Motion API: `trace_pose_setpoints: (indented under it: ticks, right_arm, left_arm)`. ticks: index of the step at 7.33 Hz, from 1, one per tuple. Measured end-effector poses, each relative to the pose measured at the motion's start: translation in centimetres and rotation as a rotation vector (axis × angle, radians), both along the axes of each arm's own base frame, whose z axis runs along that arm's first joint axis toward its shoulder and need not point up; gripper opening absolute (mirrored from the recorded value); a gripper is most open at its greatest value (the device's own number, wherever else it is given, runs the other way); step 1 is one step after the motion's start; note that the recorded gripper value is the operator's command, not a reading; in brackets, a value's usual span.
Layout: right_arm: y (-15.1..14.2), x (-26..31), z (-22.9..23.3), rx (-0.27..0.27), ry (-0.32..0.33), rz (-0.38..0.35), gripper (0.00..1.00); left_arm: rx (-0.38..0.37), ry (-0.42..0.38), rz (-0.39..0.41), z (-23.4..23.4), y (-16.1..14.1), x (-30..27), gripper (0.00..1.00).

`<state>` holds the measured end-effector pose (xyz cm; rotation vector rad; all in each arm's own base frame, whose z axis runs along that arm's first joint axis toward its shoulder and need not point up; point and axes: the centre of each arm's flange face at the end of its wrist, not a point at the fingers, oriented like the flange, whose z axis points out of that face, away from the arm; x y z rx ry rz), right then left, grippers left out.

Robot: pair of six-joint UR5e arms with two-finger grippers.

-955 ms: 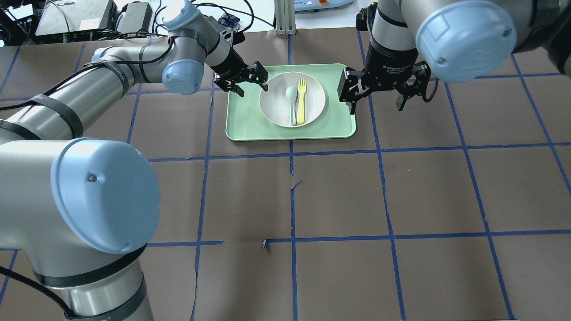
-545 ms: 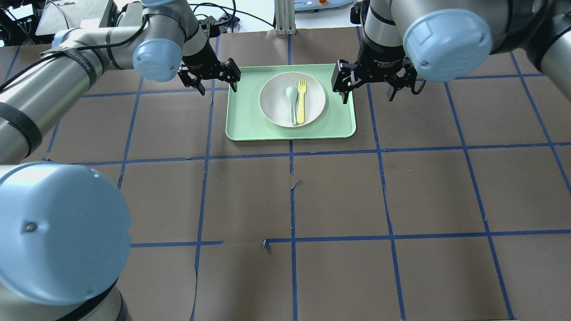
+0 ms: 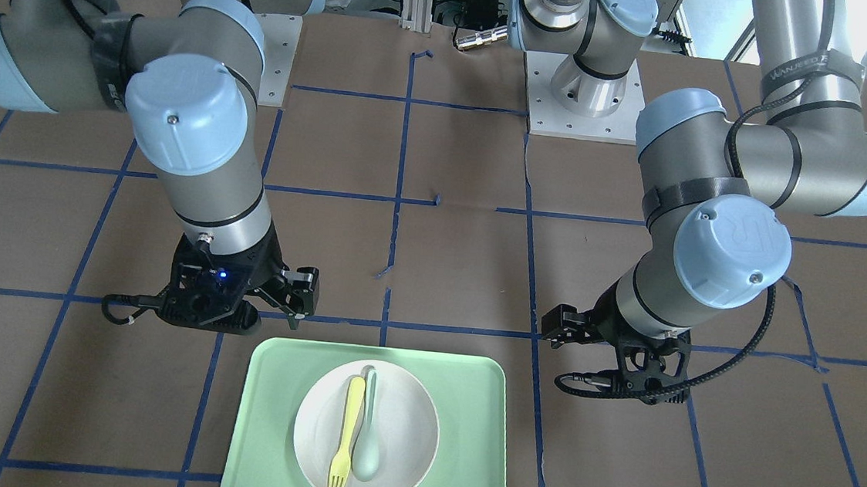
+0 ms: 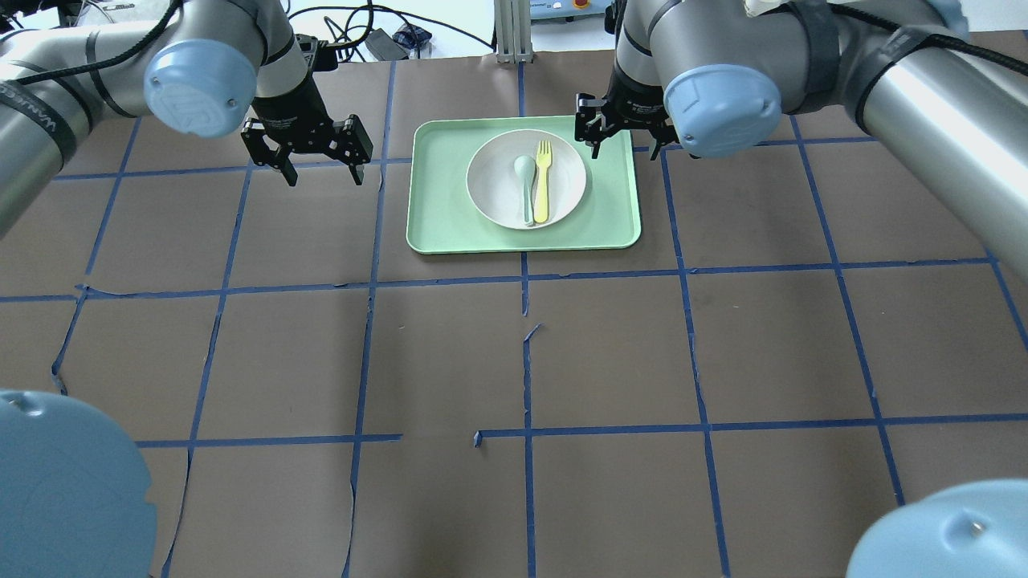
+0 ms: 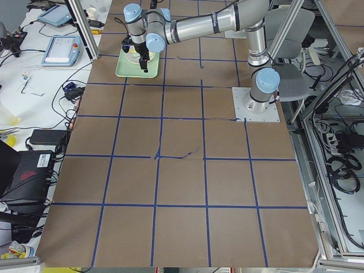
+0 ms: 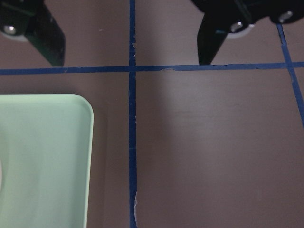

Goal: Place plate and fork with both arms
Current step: 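Lower the right gripper onto the yellow fork on the plate and grasp it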

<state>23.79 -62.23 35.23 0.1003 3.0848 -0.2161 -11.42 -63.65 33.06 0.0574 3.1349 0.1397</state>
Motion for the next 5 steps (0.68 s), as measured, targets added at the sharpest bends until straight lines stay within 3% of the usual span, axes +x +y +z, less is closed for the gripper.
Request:
trace_pose_setpoints:
  ticks: [2,5]
  right_arm:
    - [-3.5,3.7,-4.7,-0.018,-0.053,-0.021,0.50]
    - [-5.2,5.3,-9.1,0.005,-0.066,-0.036,0.50]
  left_arm:
    - [0.005,0.006,-0.012,-1.0,1.2,0.1,1.00]
    - [0.016,0.001,-0.012,-1.9,1.9,0.1,1.00]
